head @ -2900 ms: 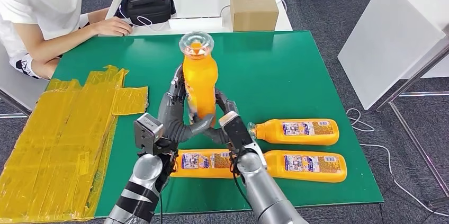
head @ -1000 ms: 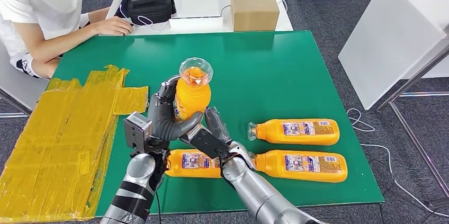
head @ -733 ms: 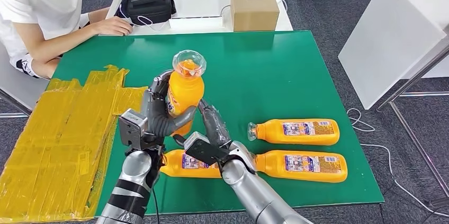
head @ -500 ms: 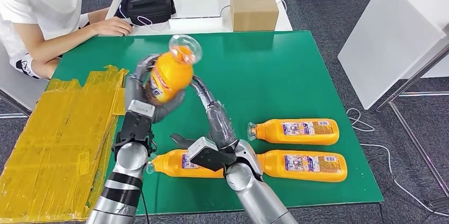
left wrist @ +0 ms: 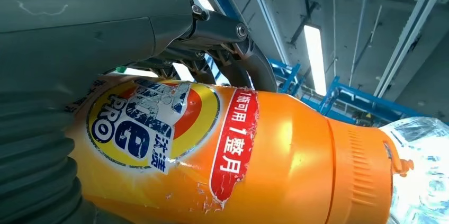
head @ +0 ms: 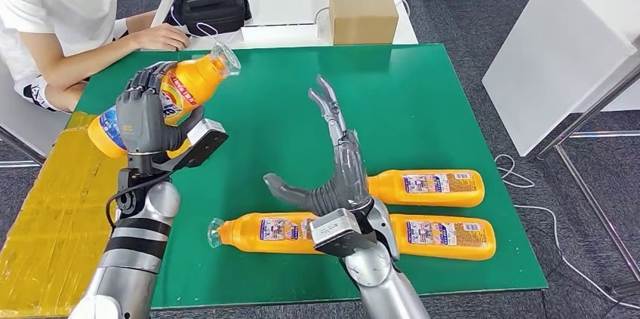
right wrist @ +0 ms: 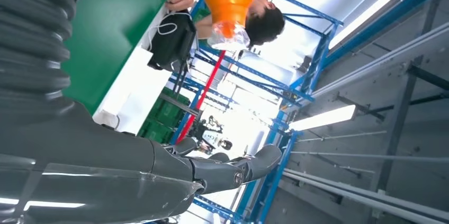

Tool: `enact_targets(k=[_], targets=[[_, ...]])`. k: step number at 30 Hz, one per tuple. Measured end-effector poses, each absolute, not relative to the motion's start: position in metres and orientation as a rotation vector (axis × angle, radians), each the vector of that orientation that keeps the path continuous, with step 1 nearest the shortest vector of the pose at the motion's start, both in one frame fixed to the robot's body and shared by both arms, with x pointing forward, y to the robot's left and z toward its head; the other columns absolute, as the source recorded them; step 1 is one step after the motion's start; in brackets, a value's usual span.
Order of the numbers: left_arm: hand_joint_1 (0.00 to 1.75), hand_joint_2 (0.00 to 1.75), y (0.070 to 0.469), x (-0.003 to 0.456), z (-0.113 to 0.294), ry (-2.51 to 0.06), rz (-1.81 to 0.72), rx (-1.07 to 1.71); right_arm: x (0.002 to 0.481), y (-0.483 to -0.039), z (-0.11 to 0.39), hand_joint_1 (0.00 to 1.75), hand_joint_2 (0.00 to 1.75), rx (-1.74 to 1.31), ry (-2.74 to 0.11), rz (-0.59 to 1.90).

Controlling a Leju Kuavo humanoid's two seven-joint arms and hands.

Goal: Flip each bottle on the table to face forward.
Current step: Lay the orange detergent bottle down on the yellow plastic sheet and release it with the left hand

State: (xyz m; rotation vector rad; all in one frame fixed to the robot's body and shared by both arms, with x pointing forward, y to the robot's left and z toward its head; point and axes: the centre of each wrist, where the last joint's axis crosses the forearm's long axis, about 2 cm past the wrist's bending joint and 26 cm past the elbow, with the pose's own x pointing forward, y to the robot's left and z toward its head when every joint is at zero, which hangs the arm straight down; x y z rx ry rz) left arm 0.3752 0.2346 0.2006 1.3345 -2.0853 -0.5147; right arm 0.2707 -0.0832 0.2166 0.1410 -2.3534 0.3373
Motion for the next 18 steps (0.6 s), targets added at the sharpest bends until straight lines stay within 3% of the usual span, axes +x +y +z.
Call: enact_targets(k=[7, 18], targets=[[1.75, 1.75, 0.284, 0.389, 0.193, -1.716, -0.698, 1.707, 0.269, -0.095, 0.218, 0.00, 1.75, 0.073, -2.386, 0.235], [1.75, 1.75, 0.374, 0.399, 0.134, -1.220, -0.976, 1.749, 0.269, -0.107, 0.214, 0.00, 1.75, 0.010, -2.410, 0.202]])
